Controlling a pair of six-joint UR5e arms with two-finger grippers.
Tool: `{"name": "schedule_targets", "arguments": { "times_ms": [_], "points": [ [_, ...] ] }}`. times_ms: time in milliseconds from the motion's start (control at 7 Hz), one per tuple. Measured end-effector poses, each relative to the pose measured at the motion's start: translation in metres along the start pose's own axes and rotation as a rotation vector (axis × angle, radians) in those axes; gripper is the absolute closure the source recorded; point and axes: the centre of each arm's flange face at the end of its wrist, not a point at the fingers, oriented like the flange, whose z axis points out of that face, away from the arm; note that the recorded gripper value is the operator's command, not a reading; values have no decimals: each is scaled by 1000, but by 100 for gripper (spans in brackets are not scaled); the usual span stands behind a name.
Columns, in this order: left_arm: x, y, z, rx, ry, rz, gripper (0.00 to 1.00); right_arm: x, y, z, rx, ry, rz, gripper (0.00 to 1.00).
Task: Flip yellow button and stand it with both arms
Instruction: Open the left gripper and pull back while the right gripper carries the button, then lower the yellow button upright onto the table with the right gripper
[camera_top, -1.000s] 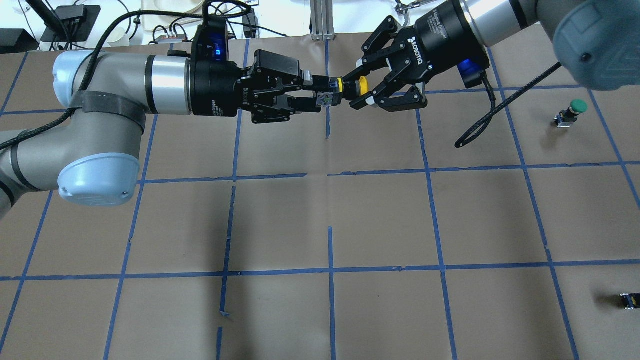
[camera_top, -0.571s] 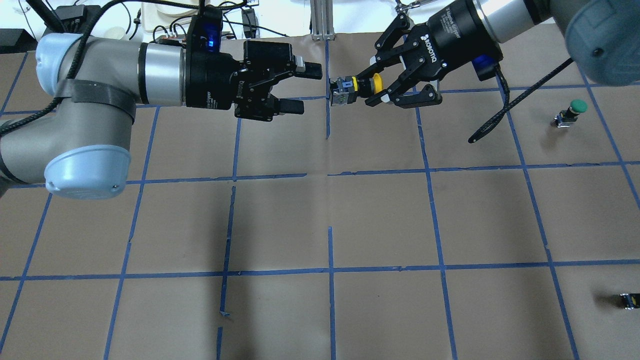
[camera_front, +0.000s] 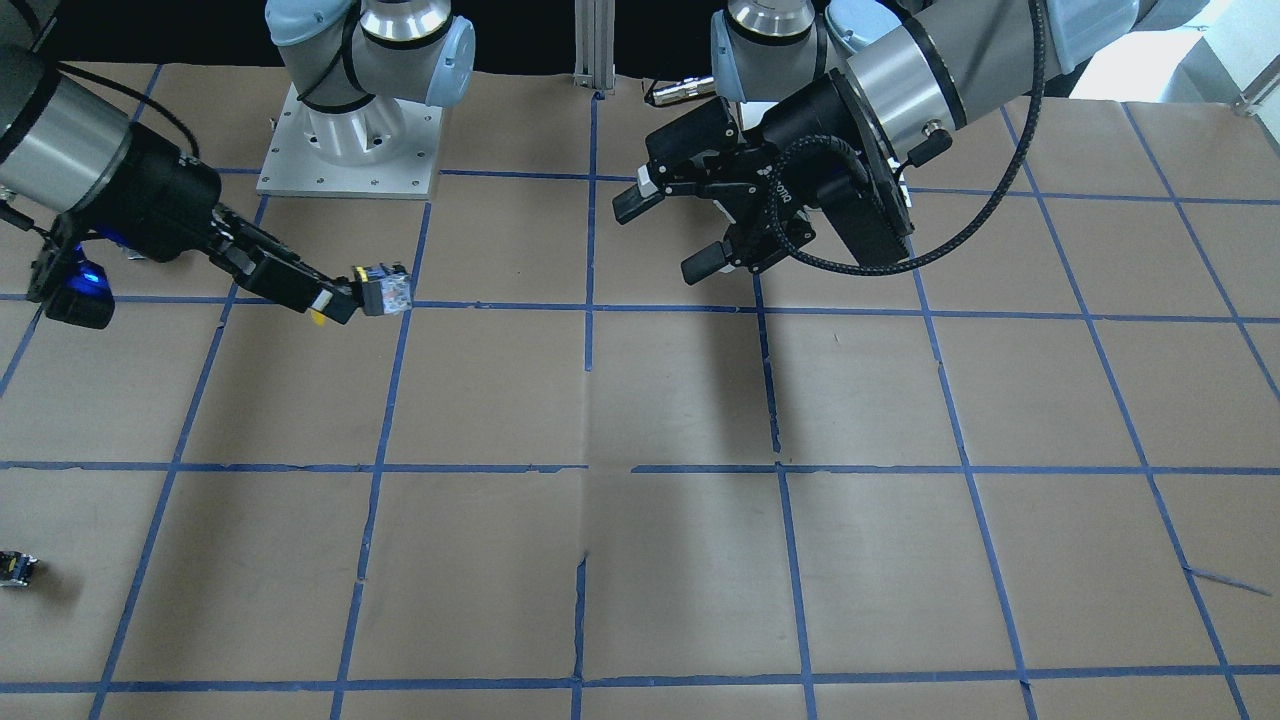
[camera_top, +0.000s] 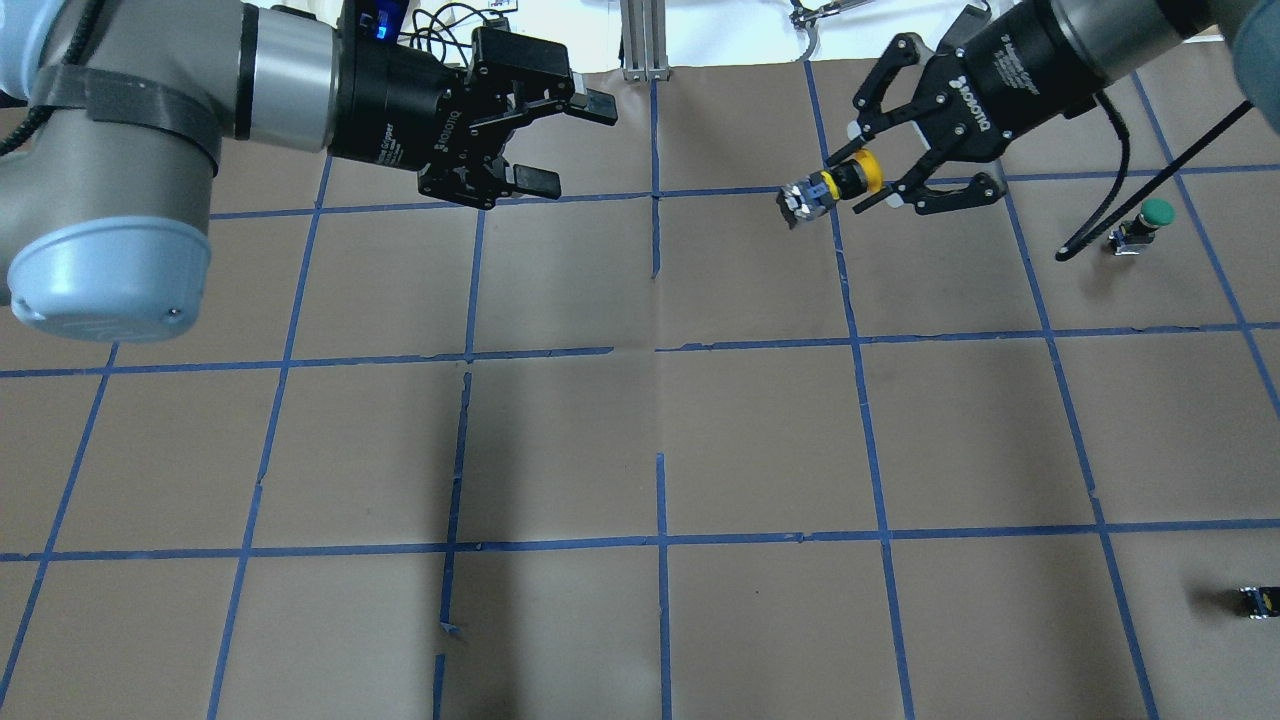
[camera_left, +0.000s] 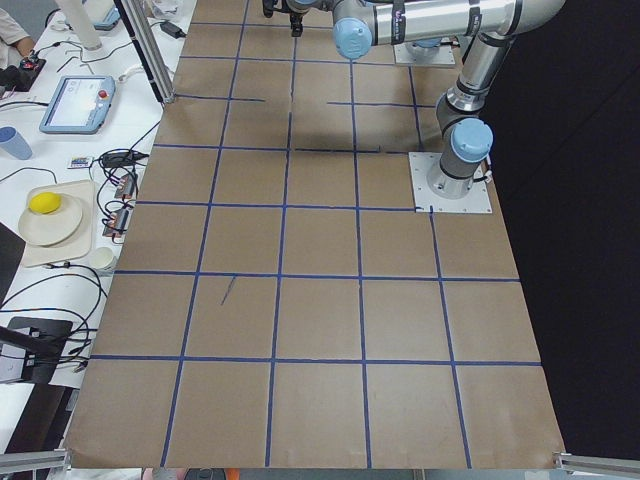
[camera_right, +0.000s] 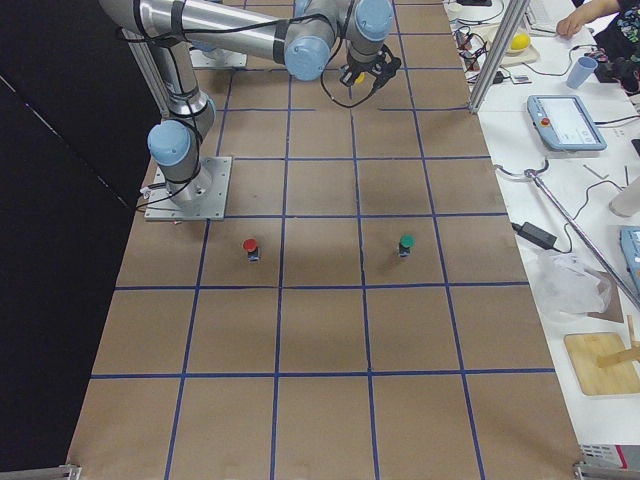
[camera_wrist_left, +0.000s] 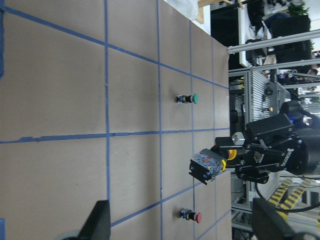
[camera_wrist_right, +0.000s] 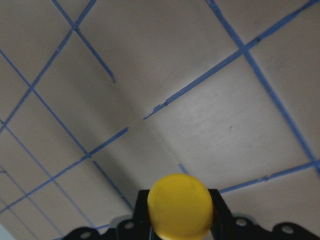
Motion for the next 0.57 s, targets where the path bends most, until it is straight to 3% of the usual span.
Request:
{"name": "schedule_targets", "arguments": {
  "times_ms": [143, 286, 571],
  "points": [
    [-3, 5, -14, -20, -204, -26, 0, 22, -11, -10, 25, 67, -239, 98],
    [-9, 11, -26, -38, -373, -32, 0, 43, -22, -20, 33, 109, -421, 98],
    [-18, 20, -40, -78, -612, 25, 0, 92, -42, -42, 34, 226, -730, 98]
  ]
}}
